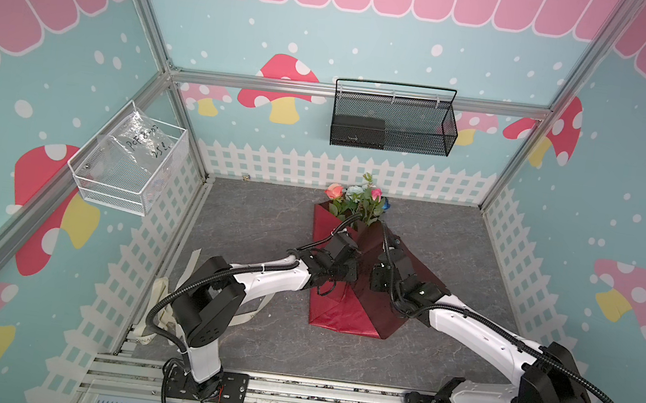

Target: Tie the bouquet of fake flowers

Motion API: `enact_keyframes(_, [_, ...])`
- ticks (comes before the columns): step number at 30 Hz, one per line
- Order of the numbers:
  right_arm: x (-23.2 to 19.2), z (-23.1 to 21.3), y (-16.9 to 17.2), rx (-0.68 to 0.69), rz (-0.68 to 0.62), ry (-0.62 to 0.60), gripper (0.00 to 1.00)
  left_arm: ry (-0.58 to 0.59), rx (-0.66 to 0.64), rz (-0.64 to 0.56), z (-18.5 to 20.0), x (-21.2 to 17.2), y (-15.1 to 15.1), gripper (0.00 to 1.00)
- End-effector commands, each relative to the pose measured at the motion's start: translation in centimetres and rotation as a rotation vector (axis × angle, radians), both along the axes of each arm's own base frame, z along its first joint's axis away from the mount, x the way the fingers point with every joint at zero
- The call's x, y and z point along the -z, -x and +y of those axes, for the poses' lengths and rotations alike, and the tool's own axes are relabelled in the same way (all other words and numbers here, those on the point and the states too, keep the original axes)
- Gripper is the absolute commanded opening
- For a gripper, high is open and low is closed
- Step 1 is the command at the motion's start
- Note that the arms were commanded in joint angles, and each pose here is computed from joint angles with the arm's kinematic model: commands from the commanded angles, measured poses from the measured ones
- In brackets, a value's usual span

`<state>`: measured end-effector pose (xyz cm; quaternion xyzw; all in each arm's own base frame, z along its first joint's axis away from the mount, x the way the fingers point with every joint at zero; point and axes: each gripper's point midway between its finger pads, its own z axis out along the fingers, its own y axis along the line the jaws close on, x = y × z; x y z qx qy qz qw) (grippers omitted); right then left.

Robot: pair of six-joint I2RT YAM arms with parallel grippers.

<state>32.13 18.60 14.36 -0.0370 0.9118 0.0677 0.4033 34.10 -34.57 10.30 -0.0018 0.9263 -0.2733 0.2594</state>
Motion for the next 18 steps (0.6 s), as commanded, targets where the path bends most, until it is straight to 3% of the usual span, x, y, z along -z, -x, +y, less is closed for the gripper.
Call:
enact_keyframes(1, [0.4,-1.1,0.1,0.04,0.005,0.032,0.36,0.004,0.022,0.018,-0.5,0.4,0.0,0.42])
enact_keyframes(9, [0.3,-0.4,-0.4,0.014,0.01,0.036,0.36,0.072,0.022,0.001,-0.5,-0.7,0.6,0.64])
enact_keyframes(18, [-1.5,-0.2,-0.9,0.009,-0.025,0.039,0.37,0.325,-0.061,-0.169,-2.0,-3.4,-1.8,0.71])
